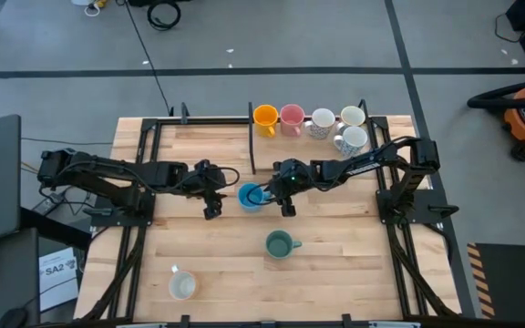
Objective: Place coffee mugs
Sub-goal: Put the blue mug on the shelf
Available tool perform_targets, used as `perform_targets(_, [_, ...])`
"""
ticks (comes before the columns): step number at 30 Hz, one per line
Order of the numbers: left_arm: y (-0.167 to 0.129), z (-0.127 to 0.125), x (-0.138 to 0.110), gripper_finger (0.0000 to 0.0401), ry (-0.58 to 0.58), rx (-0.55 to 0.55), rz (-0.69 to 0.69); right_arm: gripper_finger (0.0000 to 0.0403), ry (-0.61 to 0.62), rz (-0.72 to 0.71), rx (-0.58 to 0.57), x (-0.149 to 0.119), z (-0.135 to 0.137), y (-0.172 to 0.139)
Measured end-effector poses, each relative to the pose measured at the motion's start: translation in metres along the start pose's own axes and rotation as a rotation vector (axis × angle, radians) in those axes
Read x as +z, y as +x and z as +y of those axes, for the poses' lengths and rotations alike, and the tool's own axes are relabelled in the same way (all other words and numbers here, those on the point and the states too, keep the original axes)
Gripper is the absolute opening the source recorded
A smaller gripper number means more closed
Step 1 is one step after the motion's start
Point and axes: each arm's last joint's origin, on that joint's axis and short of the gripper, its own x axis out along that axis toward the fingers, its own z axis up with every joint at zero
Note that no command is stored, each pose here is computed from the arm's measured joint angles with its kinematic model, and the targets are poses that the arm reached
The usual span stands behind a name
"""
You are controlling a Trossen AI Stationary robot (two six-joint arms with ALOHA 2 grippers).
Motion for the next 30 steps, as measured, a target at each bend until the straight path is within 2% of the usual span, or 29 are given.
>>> perform_targets(14, [0.000,0.000,0.000,0.0156,0.000,0.000,0.000,0.0064,0.004,0.001,0.000,0.000,0.000,0.000])
perform_targets(23, [0.000,0.000,0.000,0.0156,-0.001,0.000,0.000,0.0062,0.035,0.013,0.003,0.000,0.000,-0.002])
perform_targets(30, [0.000,0.000,0.000,0.0156,-0.008,0.000,0.000,0.0062,0.058,0.027,-0.013,0.007,0.001,-0.021])
